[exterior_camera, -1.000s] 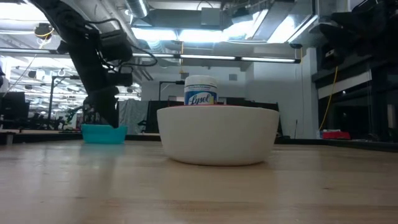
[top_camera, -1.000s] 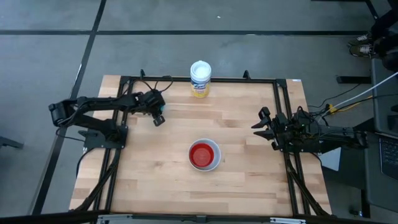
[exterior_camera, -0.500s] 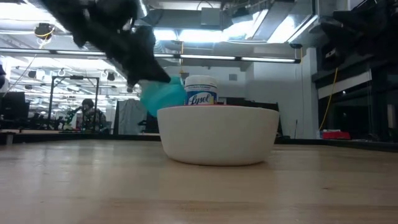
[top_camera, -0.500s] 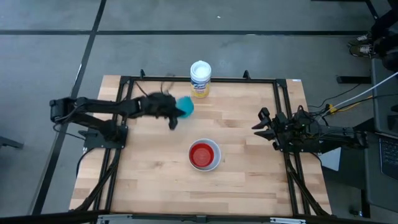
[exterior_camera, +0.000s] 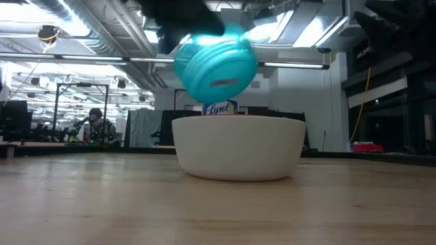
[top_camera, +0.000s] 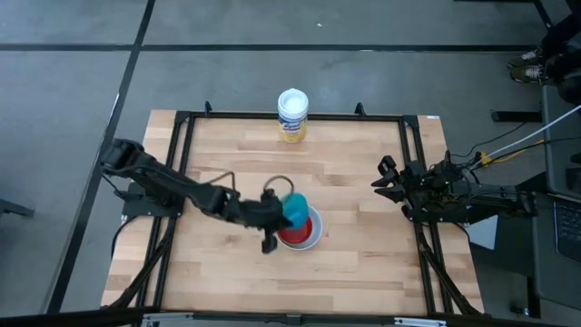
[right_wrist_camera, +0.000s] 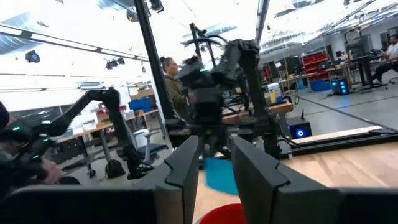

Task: Nest bowls inside each other
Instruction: Stack the light blue bowl on the red bowl

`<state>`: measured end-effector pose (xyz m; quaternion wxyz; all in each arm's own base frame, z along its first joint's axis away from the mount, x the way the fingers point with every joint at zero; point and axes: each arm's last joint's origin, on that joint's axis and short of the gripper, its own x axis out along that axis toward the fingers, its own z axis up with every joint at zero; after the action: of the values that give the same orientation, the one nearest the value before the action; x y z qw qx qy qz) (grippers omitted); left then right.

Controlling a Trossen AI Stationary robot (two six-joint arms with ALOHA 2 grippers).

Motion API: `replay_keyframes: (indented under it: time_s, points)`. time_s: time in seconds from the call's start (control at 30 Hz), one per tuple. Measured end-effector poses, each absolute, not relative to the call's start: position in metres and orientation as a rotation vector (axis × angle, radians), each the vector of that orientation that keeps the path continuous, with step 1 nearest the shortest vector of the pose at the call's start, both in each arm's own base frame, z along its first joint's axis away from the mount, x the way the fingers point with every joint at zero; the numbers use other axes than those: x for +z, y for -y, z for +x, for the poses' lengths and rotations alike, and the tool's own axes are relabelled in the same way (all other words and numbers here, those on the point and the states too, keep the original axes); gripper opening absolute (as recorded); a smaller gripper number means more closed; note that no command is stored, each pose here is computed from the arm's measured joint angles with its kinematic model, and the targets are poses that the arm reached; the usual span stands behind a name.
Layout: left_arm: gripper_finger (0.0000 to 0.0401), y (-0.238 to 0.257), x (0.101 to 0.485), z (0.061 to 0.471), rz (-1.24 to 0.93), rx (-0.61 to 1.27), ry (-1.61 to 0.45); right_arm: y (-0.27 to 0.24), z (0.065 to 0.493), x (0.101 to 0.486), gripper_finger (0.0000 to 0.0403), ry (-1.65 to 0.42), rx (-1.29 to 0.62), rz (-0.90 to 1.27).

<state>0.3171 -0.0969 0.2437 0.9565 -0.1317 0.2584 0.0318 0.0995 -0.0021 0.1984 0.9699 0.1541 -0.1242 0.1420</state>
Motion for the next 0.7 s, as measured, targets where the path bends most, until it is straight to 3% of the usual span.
replay_keyframes:
  time_s: [0.33,0.7]
  points:
    - [0.0002,0.148,0.220,0.317,-0.149,0.009,-0.616,0.004,0.100,0.198,0.0110,0.261,0.231,0.320]
    - [0.0002,0.129,0.216,0.327,-0.039,0.034,-0.623,0.004,0.100,0.198,0.0098,0.259,0.235,0.320]
